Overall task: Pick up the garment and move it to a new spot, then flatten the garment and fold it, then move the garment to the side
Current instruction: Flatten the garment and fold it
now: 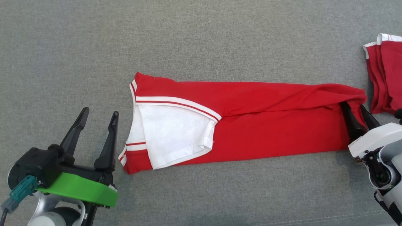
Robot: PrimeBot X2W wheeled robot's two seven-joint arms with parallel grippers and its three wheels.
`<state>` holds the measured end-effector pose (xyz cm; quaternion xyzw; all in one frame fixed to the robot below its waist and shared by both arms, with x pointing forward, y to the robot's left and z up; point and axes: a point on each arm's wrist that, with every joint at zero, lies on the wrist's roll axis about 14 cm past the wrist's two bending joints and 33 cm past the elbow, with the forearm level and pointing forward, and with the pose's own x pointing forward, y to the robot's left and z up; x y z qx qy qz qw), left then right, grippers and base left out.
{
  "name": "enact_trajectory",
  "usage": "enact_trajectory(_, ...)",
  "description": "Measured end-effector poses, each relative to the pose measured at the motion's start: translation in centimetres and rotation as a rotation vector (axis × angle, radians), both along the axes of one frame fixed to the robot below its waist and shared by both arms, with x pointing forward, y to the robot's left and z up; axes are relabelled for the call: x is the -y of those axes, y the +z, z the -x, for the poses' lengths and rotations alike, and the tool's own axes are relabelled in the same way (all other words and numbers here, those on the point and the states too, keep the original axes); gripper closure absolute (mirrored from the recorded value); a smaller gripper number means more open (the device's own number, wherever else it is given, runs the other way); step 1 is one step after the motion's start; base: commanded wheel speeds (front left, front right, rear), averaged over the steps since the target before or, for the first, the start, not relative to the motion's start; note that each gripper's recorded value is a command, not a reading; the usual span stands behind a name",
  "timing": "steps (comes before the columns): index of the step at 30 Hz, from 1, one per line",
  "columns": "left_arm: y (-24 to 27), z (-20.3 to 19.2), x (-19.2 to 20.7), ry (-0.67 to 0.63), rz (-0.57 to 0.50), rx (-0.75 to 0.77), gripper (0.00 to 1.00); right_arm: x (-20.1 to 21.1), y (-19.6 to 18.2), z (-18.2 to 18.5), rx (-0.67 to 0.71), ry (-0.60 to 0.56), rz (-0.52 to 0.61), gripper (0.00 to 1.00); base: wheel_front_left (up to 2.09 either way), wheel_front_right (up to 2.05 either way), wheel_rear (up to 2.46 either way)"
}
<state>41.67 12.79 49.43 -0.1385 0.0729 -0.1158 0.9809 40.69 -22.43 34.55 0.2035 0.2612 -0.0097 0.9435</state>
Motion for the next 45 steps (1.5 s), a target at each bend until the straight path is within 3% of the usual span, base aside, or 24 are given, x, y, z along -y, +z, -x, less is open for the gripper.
enact_trajectory(17, -0.5, -0.7, 0.7, -0.012, 0.015, 0.002, 0.0, 1.7, -0.5, 0.9, -0.051, 0.008, 0.005, 0.0, 0.0, 0.0, 0.0)
enact_trajectory(27, -0.6, -0.4, 0.9, -0.018, 0.015, -0.004, 0.0, 0.7, -1.1, 0.9, -0.102, 0.042, -0.036, 0.01, 0.0, 0.0, 0.0)
enact_trajectory(29, -0.7, -0.3, 0.7, -0.012, 0.011, -0.007, 0.0, 0.4, -1.2, 0.8, -0.116, 0.054, -0.042, 0.25, 0.0, 0.0, 0.0)
enact_trajectory(30, -0.7, -0.2, 0.6, -0.009, 0.009, -0.009, 0.0, 0.4, -1.3, 0.9, -0.127, 0.064, -0.039, 0.47, 0.0, 0.0, 0.0)
enact_trajectory(32, -0.8, -0.1, 0.3, -0.002, 0.005, -0.011, 0.0, 0.2, -1.4, 1.0, -0.146, 0.08, -0.046, 0.77, 0.0, 0.0, 0.0)
enact_trajectory(34, -0.6, -0.1, 0.1, 0.008, 0.005, -0.003, 0.0, -0.2, -1.5, 1.0, -0.158, 0.093, -0.057, 1.0, 0.0, 0.0, 0.0)
enact_trajectory(45, -0.2, 0.2, -1.7, 0.078, -0.006, 0.025, 0.0, -2.8, 0.0, 0.9, -0.146, 0.16, -0.118, 1.0, 0.0, 0.0, 0.0)
